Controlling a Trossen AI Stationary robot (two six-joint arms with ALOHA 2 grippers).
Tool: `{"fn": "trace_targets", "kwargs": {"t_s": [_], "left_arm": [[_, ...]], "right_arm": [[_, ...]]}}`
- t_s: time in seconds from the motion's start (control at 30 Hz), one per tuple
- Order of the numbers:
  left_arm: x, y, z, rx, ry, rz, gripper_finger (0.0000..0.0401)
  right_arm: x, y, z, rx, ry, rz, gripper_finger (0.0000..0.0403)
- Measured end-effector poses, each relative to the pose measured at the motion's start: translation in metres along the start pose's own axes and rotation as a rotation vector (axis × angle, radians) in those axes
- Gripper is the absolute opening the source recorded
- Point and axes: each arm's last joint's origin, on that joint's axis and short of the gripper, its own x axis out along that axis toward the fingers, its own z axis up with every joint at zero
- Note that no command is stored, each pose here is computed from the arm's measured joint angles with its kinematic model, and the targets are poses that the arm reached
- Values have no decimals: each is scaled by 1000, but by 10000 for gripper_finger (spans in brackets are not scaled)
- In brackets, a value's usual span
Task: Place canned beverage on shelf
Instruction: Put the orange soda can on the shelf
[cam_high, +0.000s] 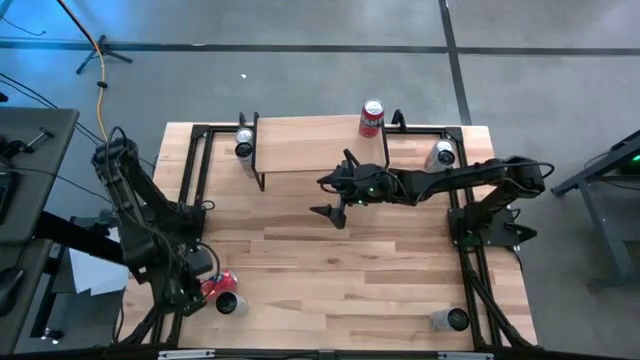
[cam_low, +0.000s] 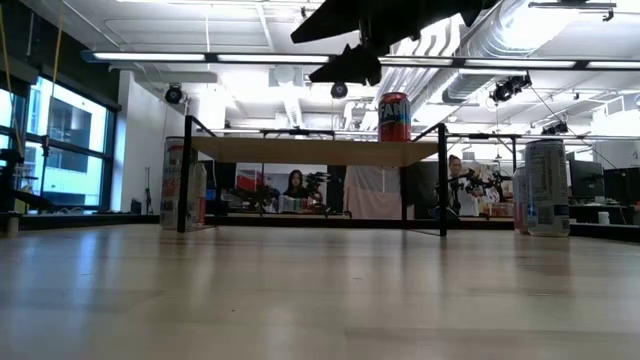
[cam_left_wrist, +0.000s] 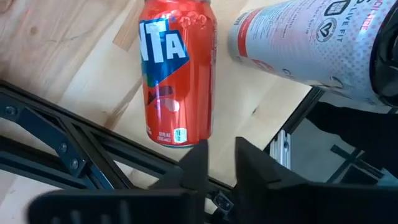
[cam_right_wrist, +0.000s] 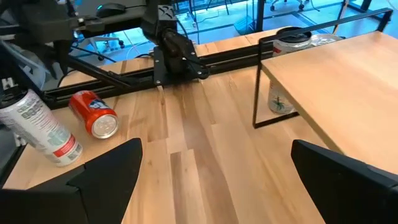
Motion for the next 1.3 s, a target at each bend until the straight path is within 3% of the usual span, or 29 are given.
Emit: {"fn": "trace_targets", "kwargs": {"t_s": [0.4,0.6,0.77,1.1,1.3], "left_arm": [[-6,2,7,-91,43,-16,258],[-5,1,7,-50,76,-20,325],[-1,-3,7,-36,47,-36,347],[28,-18,-5,165,48,47,349],[51,-21,-7,227,33,160,349]], "right_arm": [[1,-9,-3,9,45,0,399],[0,-9,-4,9,56,-3,399],[1,-10,-4,12,55,-5,399],[1,-10,-4,53,56,-6,399],[1,-10,-4,53,56,-6,399]]}}
